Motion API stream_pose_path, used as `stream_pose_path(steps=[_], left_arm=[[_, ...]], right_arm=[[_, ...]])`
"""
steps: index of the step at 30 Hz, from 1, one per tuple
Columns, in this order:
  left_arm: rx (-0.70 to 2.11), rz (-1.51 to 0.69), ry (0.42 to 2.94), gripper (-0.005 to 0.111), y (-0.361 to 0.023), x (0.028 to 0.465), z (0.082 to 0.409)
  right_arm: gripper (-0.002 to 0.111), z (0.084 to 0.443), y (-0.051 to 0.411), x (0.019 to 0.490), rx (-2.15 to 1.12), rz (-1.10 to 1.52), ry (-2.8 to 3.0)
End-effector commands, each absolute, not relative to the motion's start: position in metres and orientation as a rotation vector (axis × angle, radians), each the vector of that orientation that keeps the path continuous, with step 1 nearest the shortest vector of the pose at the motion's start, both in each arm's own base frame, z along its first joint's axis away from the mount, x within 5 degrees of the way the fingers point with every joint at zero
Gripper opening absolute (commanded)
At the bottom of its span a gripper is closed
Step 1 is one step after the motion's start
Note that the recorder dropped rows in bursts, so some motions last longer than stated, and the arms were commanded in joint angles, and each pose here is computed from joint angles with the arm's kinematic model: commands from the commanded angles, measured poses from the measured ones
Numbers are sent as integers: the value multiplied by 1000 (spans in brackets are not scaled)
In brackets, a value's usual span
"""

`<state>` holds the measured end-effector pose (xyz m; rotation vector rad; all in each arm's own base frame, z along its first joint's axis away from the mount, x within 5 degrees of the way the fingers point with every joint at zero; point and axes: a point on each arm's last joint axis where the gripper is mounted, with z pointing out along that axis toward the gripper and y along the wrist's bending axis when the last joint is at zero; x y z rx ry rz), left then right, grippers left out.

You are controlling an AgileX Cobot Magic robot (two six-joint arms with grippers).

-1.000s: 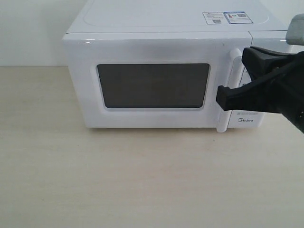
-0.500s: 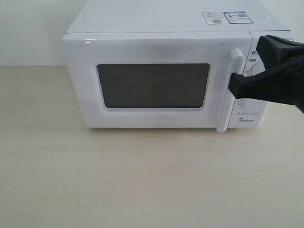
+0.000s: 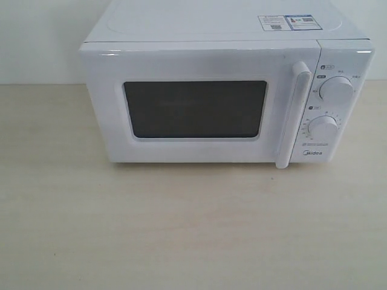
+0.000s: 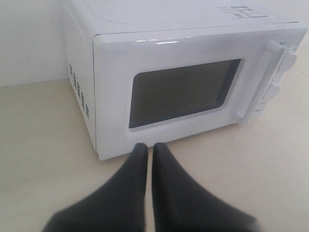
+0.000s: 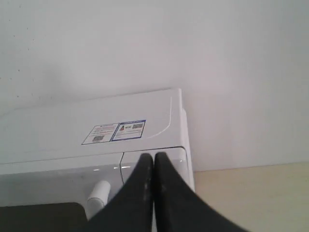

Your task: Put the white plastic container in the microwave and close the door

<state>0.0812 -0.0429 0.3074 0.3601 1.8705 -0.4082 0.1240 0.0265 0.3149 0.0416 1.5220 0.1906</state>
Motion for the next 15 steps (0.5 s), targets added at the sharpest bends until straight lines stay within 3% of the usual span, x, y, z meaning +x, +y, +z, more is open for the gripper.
stream_pose_path(steps=[1, 15], left_arm=[[351, -415, 1875, 4, -43, 81, 306], [351, -415, 1875, 4, -43, 81, 306]], right_arm=[[0, 321, 12, 104, 6, 158, 1480], [0, 327, -3, 85, 71, 38, 1413]])
